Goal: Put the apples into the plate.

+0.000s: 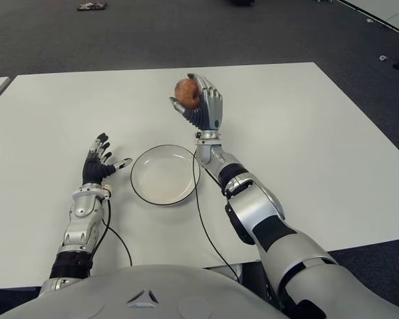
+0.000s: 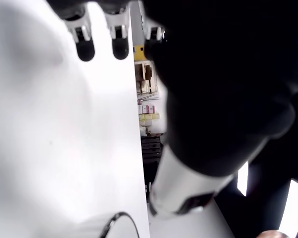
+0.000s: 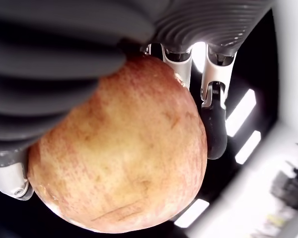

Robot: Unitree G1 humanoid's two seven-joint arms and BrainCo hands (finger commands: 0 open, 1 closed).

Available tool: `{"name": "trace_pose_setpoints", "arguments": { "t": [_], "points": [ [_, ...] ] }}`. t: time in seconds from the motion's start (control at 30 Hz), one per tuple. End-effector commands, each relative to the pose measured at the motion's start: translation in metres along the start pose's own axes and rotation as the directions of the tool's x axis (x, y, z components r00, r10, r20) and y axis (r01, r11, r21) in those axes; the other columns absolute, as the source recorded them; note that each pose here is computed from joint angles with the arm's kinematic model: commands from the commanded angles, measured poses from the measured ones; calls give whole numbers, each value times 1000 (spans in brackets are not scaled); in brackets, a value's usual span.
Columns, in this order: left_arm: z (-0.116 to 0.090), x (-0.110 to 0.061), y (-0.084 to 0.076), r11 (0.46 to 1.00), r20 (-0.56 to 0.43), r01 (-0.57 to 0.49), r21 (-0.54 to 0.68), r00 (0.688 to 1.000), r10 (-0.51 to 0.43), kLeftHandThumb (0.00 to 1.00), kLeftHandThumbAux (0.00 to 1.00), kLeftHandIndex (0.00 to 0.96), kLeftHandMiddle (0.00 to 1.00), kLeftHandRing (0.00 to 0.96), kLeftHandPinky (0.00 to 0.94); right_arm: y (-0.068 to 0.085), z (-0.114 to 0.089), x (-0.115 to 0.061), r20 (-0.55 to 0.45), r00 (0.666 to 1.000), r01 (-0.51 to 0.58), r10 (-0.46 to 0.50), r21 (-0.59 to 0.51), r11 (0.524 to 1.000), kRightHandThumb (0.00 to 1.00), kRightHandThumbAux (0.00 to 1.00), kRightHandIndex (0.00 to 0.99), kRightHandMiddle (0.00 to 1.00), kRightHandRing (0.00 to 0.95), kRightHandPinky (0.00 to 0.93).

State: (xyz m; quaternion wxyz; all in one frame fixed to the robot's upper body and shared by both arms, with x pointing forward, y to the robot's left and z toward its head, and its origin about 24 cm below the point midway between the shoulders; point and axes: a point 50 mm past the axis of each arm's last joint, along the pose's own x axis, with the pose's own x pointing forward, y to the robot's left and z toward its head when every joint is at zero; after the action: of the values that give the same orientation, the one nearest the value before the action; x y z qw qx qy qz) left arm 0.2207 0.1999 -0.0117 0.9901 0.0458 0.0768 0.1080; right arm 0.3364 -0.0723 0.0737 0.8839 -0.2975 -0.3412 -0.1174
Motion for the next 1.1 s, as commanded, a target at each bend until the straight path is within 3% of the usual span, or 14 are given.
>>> {"name": "trace_pose_setpoints", "arguments": {
  "t": [0.03,0.27,0.43,0.57,0.7,0.87,0.97,1.1],
  "points": [
    [-2,1,-1,1000,-9,10,-3,1000,-10,0,289,0,0,0,18,-4,16,4,88,993,63,-74,122,991,728,715,439,894,887,904],
    [-3,1,-1,1000,-19,9,-6,1000,-9,0,299,0,0,0,12,-13,33,-26,150,985,45,-90,275,960,725,716,439,890,879,882],
    [-4,1,-2,1000,-23,11,-10,1000,-11,0,302,0,0,0,11,-19,39,-55,178,984,-34,-25,322,946,721,717,439,887,875,879],
    [-4,1,-3,1000,-21,15,-8,1000,-15,0,299,0,0,0,12,-15,44,-66,216,976,-99,24,341,935,716,718,439,885,876,878],
    [-4,1,-4,1000,-17,22,-2,1000,-22,0,288,0,0,0,9,-12,48,-71,352,931,-234,96,373,898,712,719,438,886,881,880],
    [-3,2,-5,1000,-12,27,-2,1000,-27,0,277,0,0,0,13,-15,43,-78,443,879,-356,180,355,865,712,719,438,885,879,874],
    [-4,3,-5,1000,-5,26,-5,1000,-26,0,274,0,0,0,13,-15,36,-89,481,833,-449,274,298,842,717,718,438,879,870,870],
    [-4,3,-6,1000,4,23,-8,1000,-23,0,269,0,0,0,10,-11,33,-96,514,793,-494,327,229,839,722,717,438,875,864,869]
  ]
}}
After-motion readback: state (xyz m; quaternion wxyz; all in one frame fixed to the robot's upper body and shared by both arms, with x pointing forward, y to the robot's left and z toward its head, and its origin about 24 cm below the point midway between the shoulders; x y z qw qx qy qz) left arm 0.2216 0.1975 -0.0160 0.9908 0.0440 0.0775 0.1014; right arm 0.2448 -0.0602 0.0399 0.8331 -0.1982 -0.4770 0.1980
